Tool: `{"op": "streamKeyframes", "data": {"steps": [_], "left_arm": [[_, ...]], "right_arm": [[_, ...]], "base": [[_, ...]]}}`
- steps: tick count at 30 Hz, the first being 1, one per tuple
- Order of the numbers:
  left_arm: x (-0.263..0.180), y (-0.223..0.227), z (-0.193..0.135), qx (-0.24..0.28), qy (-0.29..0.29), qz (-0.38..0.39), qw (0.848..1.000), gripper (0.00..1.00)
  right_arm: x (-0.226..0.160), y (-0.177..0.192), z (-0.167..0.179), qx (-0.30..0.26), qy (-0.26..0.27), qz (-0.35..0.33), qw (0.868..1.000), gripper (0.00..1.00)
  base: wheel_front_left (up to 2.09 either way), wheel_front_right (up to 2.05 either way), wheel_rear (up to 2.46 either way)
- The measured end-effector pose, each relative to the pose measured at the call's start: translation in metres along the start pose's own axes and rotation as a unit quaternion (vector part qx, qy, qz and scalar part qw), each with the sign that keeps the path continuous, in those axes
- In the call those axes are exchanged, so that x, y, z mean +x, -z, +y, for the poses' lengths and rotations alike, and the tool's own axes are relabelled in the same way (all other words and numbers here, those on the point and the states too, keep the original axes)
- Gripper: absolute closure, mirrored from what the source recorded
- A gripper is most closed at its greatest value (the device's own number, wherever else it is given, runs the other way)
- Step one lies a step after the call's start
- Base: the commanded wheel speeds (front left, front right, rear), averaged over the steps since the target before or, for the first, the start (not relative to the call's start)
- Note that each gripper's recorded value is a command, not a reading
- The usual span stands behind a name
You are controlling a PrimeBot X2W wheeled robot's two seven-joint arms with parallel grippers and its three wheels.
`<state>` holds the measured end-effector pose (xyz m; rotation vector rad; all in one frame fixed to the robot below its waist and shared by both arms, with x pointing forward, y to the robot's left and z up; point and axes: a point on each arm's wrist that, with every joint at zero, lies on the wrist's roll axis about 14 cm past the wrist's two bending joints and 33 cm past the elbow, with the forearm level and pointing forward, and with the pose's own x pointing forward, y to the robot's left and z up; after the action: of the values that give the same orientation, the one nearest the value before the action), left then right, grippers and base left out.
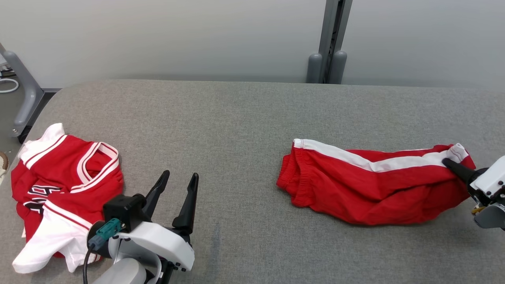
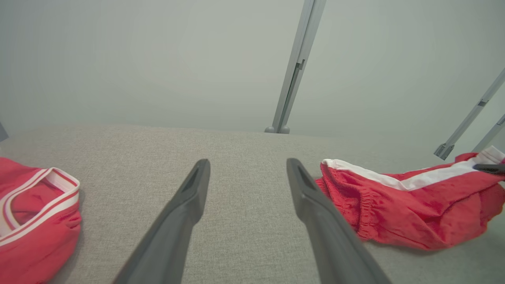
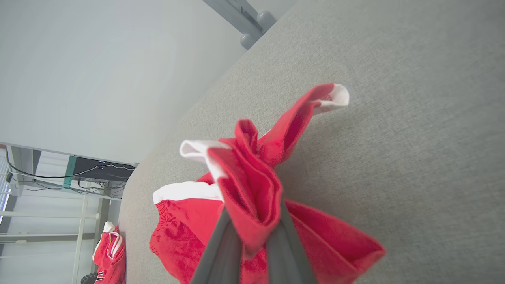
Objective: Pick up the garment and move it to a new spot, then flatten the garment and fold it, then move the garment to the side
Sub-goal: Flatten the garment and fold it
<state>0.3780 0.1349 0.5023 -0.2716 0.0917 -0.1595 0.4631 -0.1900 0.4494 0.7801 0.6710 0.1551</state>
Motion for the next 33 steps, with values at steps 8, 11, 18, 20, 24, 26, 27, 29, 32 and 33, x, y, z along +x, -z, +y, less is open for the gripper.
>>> {"op": "streamKeyframes", "data": {"steps": [8, 11, 18, 20, 24, 26, 27, 29, 32, 33], "left_arm": [[-0.004, 0.005, 0.004, -0.006, -0.009, 0.002, 1.0, 0.0], [-0.013, 0.005, 0.018, -0.016, -0.035, -0.005, 0.999, 0.0], [-0.024, 0.009, 0.029, -0.025, -0.059, -0.005, 0.998, 0.0], [-0.028, 0.009, 0.034, -0.025, -0.068, -0.006, 0.997, 0.0], [-0.033, 0.01, 0.041, -0.025, -0.08, -0.007, 0.996, 0.0], [-0.035, 0.01, 0.046, -0.024, -0.086, -0.007, 0.996, 0.0], [-0.036, 0.011, 0.047, -0.024, -0.089, -0.006, 0.996, 0.0], [-0.038, 0.012, 0.048, -0.025, -0.09, -0.004, 0.996, 0.0], [-0.039, 0.013, 0.05, -0.025, -0.093, -0.003, 0.995, 0.0], [-0.039, 0.013, 0.05, -0.024, -0.093, -0.003, 0.995, 0.0]], "right_arm": [[0.013, 0.009, 0.051, -0.005, -0.066, 0.017, 0.998, 1.0], [0.044, 0.045, 0.11, 0.001, -0.124, 0.061, 0.99, 1.0], [0.062, 0.084, 0.135, 0.003, -0.136, 0.108, 0.985, 1.0], [0.066, 0.094, 0.142, -0.002, -0.138, 0.12, 0.983, 1.0], [0.073, 0.114, 0.148, -0.008, -0.134, 0.145, 0.98, 1.0], [0.076, 0.12, 0.147, -0.014, -0.127, 0.152, 0.98, 0.88], [0.078, 0.122, 0.149, -0.016, -0.126, 0.156, 0.98, 0.75], [0.08, 0.128, 0.15, -0.023, -0.123, 0.163, 0.979, 0.55], [0.082, 0.132, 0.154, -0.021, -0.125, 0.168, 0.978, 0.0], [0.082, 0.132, 0.158, -0.021, -0.129, 0.167, 0.977, 0.0]], "base": [[0.0, 0.0, 0.0], [0.0, 0.0, 0.0], [0.0, 0.0, 0.0], [0.0, 0.0, 0.0], [0.0, 0.0, 0.0], [0.0, 0.0, 0.0], [0.0, 0.0, 0.0], [0.0, 0.0, 0.0], [0.0, 0.0, 0.0], [0.0, 0.0, 0.0]]}}
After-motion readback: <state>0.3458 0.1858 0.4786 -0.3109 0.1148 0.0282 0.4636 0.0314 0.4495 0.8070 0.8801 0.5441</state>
